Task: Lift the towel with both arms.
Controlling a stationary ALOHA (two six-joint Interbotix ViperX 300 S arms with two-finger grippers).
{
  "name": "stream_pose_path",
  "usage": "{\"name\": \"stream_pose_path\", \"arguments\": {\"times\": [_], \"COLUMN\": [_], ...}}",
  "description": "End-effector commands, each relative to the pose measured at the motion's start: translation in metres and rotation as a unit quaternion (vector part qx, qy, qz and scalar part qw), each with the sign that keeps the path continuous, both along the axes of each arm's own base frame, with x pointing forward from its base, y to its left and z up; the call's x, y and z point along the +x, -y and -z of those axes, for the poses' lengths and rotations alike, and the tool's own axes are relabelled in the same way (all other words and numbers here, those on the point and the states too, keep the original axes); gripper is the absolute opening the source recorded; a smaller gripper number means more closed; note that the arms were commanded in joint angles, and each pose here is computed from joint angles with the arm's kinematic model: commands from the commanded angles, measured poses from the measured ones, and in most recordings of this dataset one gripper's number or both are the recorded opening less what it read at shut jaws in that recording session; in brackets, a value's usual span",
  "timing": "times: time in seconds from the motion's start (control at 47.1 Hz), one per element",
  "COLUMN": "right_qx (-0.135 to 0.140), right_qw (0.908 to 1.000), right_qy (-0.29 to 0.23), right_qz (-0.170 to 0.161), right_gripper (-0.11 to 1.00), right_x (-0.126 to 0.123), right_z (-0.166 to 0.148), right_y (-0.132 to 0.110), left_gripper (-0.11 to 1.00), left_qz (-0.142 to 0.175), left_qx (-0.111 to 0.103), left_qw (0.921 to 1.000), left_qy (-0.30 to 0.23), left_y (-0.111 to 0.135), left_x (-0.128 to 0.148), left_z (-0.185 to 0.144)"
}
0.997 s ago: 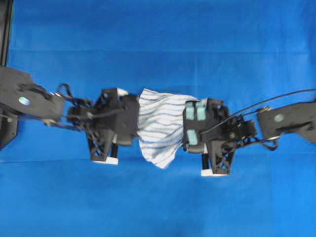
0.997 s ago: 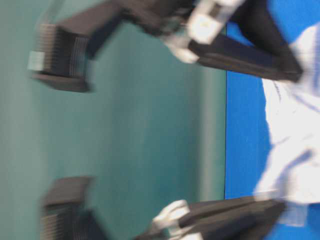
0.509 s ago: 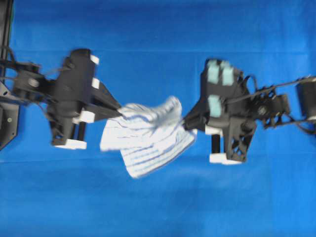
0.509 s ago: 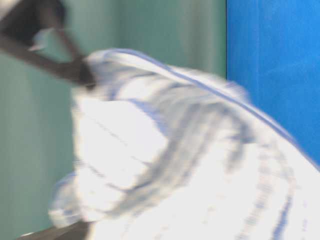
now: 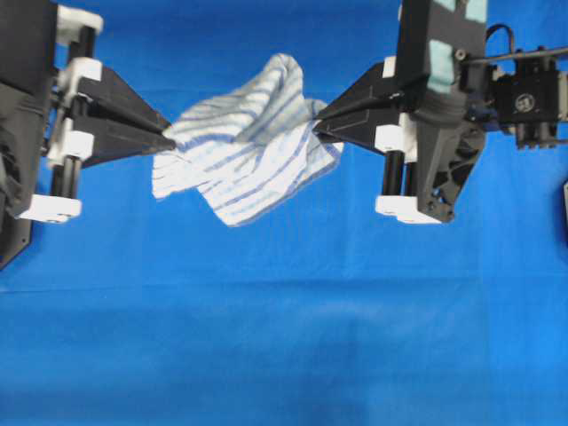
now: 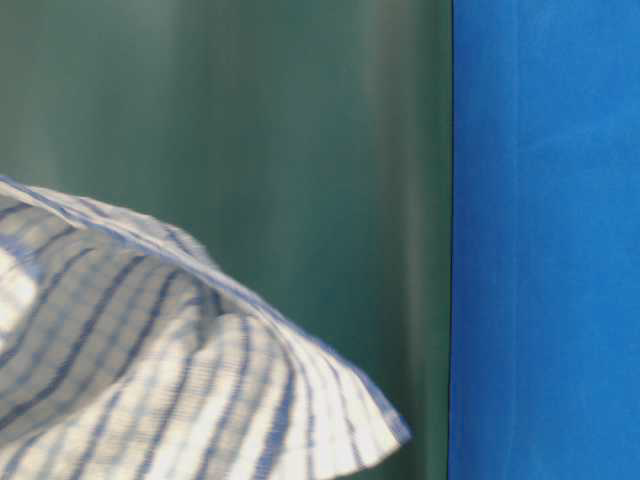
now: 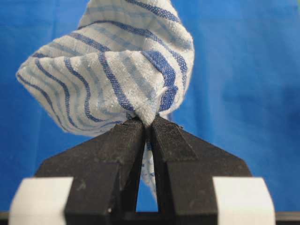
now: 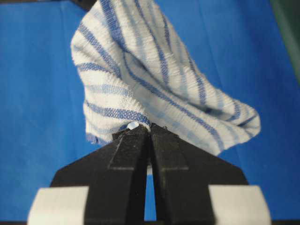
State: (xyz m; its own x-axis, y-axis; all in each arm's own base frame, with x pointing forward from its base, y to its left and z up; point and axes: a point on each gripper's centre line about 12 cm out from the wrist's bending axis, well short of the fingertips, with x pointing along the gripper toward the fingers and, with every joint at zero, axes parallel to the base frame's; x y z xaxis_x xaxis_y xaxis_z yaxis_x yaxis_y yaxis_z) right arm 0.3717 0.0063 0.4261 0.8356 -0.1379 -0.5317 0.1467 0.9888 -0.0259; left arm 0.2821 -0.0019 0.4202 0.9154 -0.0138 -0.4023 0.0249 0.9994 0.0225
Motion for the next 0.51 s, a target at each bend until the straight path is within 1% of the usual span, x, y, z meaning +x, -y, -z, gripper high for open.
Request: {"name": "stream_pose_path", "arguments": {"times": [0.0,0.297,0.488], "right_qx": [-0.001,-0.003,-0.018], "right_qw": [0.9996,0.9995,0.9995], "right_qy": [0.029,0.032,0.027], "right_qz": [0.001,0.0,-0.008], "right_gripper": [0.02,0.02,0.02], "right_x": [-0.0084,-0.011,-0.0108], "right_z": [-0.0246,-0.029,-0.0267], "right_y": [0.0013,0.0017,0.0016], "left_gripper": [0.03,0.03,0.03], "left_qz": [-0.002,-0.002,-0.003], "left_qx": [0.002,0.001,0.002], "left_qw": [0.9997,0.9996,0.9996], "left_qy": [0.023,0.027,0.028], "left_y": [-0.0011,-0.0011,-0.002], "left_x": [-0.0042,-0.0037,-0.0005], "left_z": [-0.0181,-0.02,-0.0191]}}
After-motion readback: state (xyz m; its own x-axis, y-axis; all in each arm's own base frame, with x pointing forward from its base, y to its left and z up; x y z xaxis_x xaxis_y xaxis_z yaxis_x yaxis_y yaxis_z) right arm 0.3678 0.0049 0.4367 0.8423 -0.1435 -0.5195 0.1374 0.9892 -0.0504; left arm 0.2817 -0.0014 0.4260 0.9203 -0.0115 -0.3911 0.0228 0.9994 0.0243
